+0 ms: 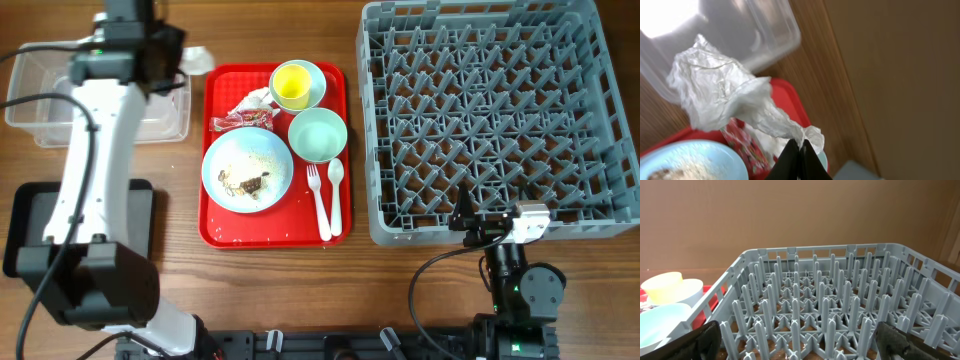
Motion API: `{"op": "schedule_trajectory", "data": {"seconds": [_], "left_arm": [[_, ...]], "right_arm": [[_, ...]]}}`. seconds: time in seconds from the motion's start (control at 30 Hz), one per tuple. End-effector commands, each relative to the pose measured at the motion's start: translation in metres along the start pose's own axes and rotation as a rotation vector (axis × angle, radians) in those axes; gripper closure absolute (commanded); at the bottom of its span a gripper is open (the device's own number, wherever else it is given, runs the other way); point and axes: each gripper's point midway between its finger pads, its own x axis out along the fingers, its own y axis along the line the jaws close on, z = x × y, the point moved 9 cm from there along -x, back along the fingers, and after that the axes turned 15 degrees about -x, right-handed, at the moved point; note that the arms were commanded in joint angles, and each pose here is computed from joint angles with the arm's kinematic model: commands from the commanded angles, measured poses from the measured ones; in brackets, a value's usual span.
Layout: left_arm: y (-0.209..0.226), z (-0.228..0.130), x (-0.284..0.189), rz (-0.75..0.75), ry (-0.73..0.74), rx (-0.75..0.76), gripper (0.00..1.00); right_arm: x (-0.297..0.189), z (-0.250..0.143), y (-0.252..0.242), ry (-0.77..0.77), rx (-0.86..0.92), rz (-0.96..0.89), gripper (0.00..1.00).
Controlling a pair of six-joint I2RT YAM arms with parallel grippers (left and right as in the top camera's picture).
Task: Sort waste into correct bins and load items into the dishwasher rack
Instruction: 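Carry the napkin with the left gripper and drop it into the clear bin, then return the left gripper to the remaining napkin piece on the tray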
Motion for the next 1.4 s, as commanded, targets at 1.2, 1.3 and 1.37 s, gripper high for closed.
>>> {"op": "schedule_trajectory", "data": {"seconds": [1.2, 1.3, 1.37], "left_arm": [[0.042, -0.085, 0.141, 0.133, 0.383, 0.701, 0.15], [0.049, -0.09, 0.154, 0.136, 0.402, 0.789, 0.14], [0.053, -0.092, 0.161, 0.137, 0.417, 0.862, 0.14]], "right_arm": [[0.0, 0.001, 0.0, -0.01, 0.013, 0.005, 0.0], [0.0, 0.001, 0.0, -0.01, 0.013, 0.006, 0.0], [0.0, 0.001, 0.0, -0.01, 0.013, 0.006, 0.0]]}}
